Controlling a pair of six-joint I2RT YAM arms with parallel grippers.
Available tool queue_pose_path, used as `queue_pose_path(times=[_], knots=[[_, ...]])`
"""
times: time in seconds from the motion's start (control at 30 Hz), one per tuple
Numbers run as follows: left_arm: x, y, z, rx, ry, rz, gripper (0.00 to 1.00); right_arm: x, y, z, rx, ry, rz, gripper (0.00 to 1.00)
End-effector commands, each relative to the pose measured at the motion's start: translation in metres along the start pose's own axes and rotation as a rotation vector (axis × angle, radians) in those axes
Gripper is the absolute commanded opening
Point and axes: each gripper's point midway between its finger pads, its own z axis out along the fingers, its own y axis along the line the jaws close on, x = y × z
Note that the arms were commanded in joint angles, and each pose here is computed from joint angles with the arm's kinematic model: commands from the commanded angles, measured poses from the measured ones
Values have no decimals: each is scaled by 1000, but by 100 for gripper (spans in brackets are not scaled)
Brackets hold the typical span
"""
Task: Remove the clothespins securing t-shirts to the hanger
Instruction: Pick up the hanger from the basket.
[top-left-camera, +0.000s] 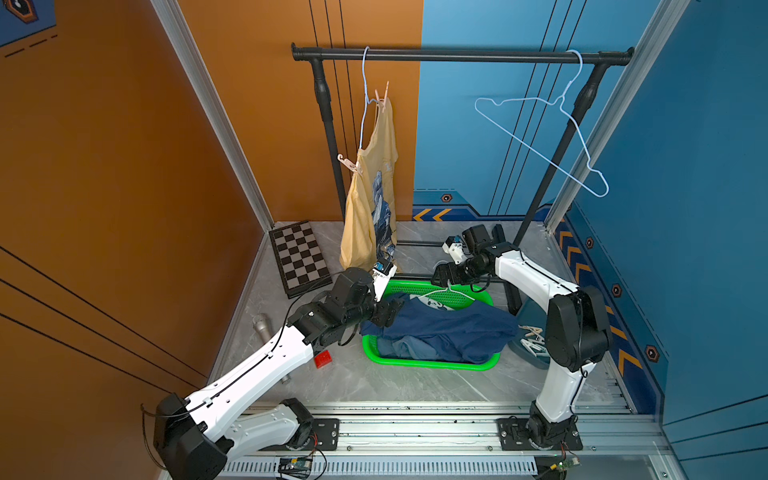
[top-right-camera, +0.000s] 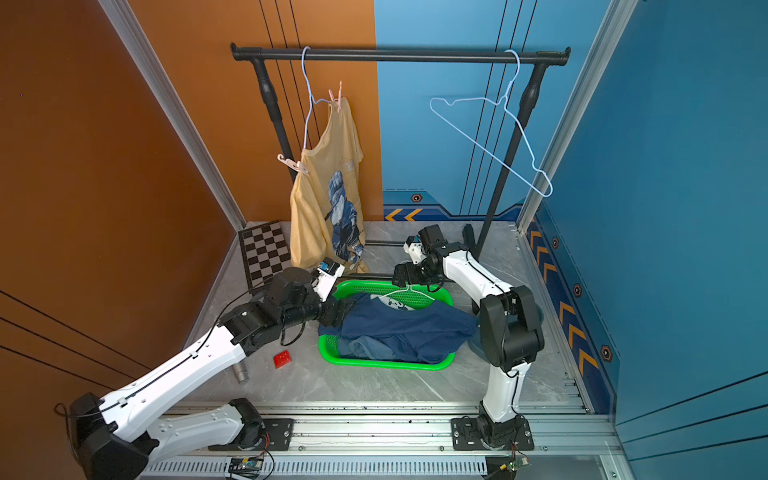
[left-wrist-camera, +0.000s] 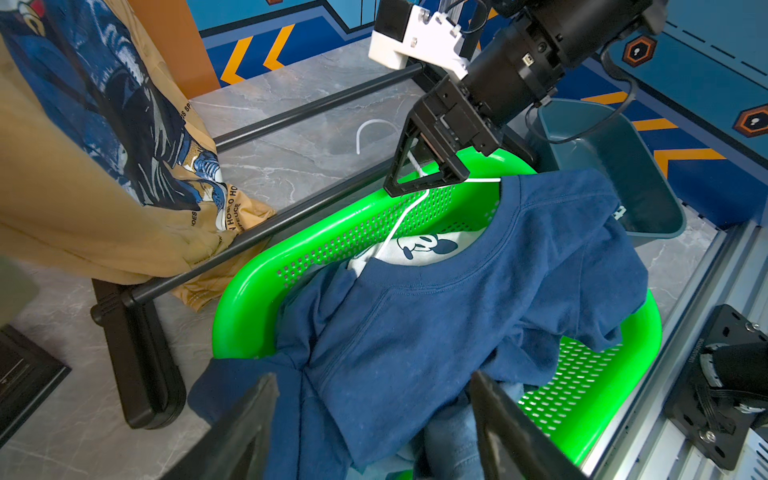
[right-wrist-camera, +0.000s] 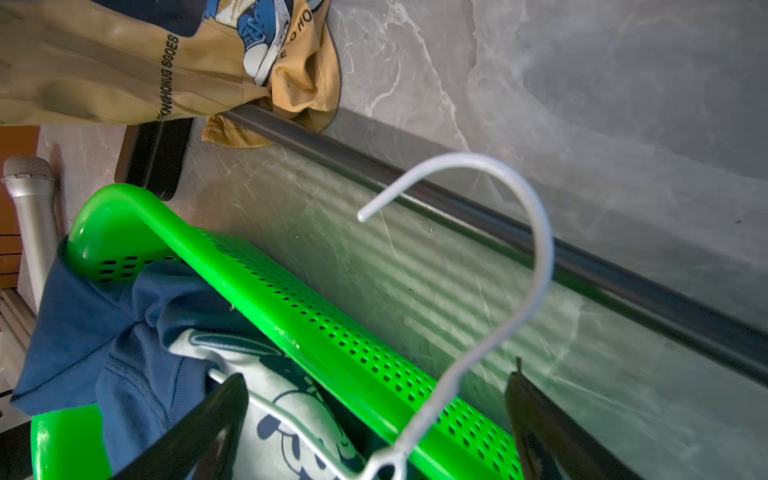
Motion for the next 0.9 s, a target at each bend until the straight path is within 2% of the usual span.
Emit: queue_pose_path(times=[0.0, 0.2, 0.43, 0.6, 0.73, 0.87], knots=[[4, 9, -7, -34, 10, -9, 76, -16, 14, 2, -94, -48, 2, 96], [4, 11, -10, -42, 11, -10, 76, -33, 31, -11, -187, -149, -17, 96], [2, 13, -15, -49, 4, -8, 76, -40, 54, -41, -312, -243, -52, 93], [0, 14, -18, -50, -5, -9, 76, -38, 65, -61, -400, -282, -61, 86], [0, 14, -20, -49, -7, -10, 76, -29, 75, -72, -473, -272, -94, 75], [1, 15, -22, -51, -7, -9, 75, -15, 80, -79, -482, -275, -152, 68]])
